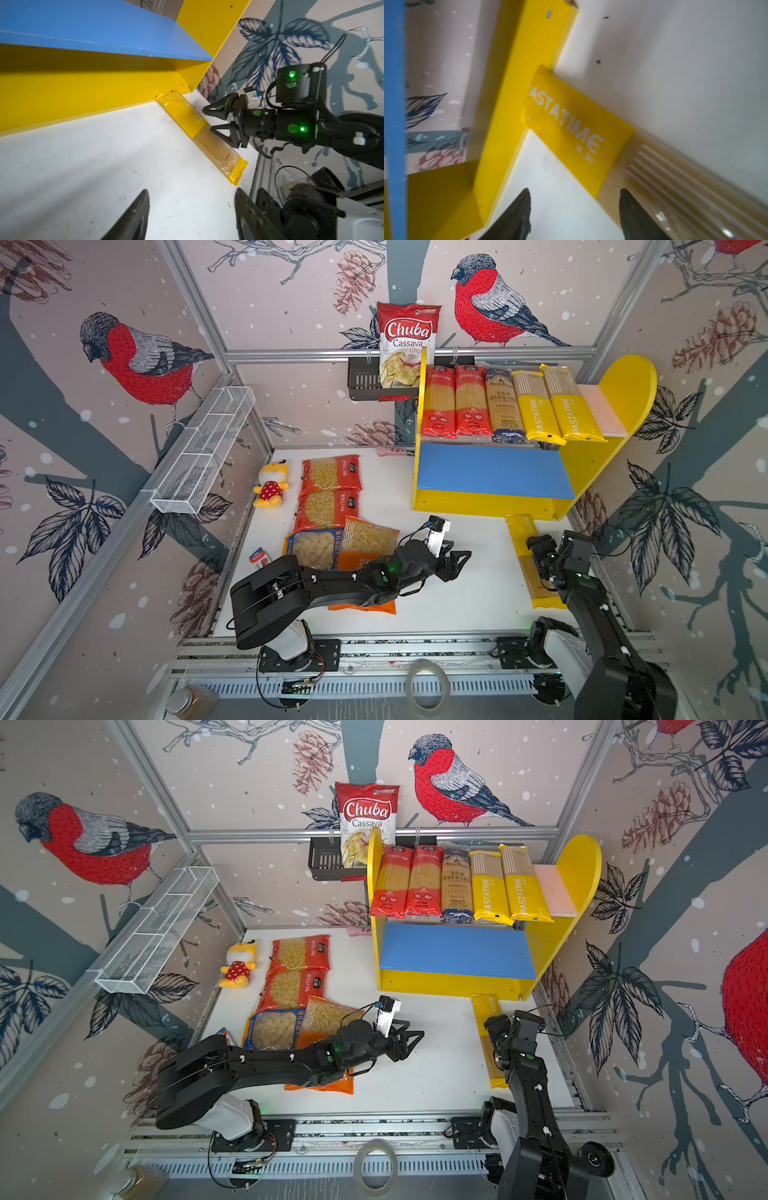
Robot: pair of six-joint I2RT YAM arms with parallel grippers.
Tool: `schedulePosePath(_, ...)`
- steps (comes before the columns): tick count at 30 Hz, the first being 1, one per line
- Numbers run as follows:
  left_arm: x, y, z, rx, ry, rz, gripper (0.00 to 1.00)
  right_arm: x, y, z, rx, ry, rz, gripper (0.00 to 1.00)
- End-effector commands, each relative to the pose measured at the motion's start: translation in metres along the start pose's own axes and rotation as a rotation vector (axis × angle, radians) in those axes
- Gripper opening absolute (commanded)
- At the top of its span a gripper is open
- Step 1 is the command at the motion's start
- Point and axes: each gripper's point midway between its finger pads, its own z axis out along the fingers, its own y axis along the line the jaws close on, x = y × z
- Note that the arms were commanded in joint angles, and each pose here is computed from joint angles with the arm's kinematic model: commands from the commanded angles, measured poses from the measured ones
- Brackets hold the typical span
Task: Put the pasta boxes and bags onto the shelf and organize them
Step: 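Open the right gripper, withdraw it and lower it to the last yellow pack, then grasp the yellow PASTATIME pack lying by the shelf with the right gripper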
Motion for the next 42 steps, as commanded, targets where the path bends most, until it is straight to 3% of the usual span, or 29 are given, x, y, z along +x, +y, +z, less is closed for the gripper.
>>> schedulePosePath(1, 0.007, 0.012, 0.001, -0.068, 0.031, 0.034, 0.65, -0.007, -0.017, 0.007, 0.05, -0.069, -0.001, 0.67)
schedulePosePath(15, -0.004, 0.021, -0.01, -0.115, -0.021, 0.037, 0.69, 0.104, -0.004, 0.014, -0.021, 0.156, -0.043, 0.63)
schedulePosePath(20, -0.005, 0.023, -0.012, -0.12, -0.023, 0.038, 0.69, 0.139, 0.019, 0.004, -0.071, 0.211, -0.108, 0.62)
schedulePosePath(23, -0.006, 0.022, -0.011, -0.111, -0.026, 0.033, 0.69, 0.156, 0.04, -0.001, -0.106, 0.263, -0.21, 0.62)
schedulePosePath(28, 0.0, 0.023, -0.012, -0.11, -0.007, 0.029, 0.69, 0.134, 0.064, -0.008, -0.071, 0.253, -0.415, 0.66)
schedulePosePath(36, 0.021, 0.016, 0.009, -0.022, 0.064, -0.026, 0.69, 0.079, 0.034, -0.005, -0.084, 0.188, -0.31, 0.68)
schedulePosePath(42, 0.044, 0.013, 0.027, 0.018, 0.139, -0.054, 0.68, 0.088, 0.019, 0.001, -0.122, 0.244, -0.254, 0.67)
